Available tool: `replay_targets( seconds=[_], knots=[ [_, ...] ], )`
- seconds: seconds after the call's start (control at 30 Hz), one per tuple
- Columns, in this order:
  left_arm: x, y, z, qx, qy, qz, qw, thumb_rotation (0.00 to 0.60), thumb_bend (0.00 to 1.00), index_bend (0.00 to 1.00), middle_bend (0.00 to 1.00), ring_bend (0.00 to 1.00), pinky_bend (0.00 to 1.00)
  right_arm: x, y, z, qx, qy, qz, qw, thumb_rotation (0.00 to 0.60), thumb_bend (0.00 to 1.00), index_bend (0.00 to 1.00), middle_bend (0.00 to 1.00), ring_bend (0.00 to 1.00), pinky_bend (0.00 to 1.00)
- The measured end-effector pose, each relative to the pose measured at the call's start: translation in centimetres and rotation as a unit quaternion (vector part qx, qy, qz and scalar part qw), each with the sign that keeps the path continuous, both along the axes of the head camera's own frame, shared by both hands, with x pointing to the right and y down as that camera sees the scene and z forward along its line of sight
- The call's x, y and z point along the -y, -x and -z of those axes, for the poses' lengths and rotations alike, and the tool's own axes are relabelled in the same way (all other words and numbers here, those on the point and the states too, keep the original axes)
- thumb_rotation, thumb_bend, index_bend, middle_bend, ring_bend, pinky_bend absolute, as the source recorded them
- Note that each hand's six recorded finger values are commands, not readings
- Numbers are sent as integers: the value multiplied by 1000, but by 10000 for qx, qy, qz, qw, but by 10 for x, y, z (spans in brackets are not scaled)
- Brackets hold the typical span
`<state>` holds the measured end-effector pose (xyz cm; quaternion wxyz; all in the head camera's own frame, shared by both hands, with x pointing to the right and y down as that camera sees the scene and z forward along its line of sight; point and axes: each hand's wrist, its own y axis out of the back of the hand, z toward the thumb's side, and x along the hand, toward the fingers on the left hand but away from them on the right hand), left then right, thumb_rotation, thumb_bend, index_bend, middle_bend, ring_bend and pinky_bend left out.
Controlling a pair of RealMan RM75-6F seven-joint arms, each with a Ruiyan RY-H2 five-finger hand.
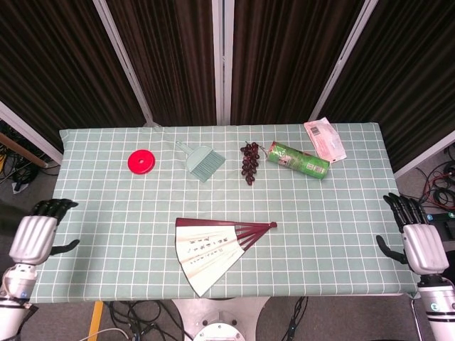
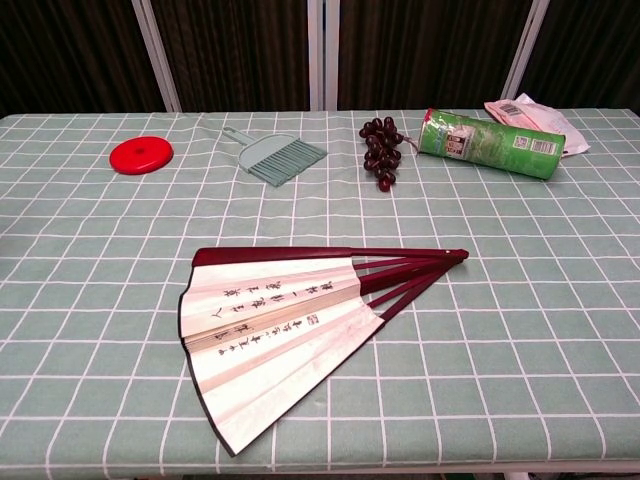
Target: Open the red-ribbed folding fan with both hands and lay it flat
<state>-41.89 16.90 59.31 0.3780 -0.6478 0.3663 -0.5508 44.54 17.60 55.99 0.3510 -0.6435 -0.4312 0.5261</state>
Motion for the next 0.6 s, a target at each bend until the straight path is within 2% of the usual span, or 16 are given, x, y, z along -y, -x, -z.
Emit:
replay_targets(
  seconds=[0.1,0.2,0.3,0.43,0.6],
  knots=[
    [23,-24,-9,-350,252,-448,9981,600,100,302,245,181,197,2,2,2,22,-33,44,10000,600,269,61,49,0,0],
    [43,-52,-23,-622,634,-869,9922,600,139,331,282,211,202,4,3,4,23,-61,77,9999,600,270,61,50,0,0],
    [62,-84,-38,-880,1099,-1238,9823,600,175,331,287,221,252,5,4,7,-24,-84,125,9999,600,270,61,49,0,0],
    [88,-139,-62,-1207,1742,-1662,9630,600,200,331,288,221,275,7,6,11,-94,-125,186,9997,600,269,61,49,0,0],
    [106,-202,-89,-1390,2239,-2012,9434,600,208,330,300,229,275,8,5,15,-158,-146,170,9996,600,270,61,50,0,0]
  ],
)
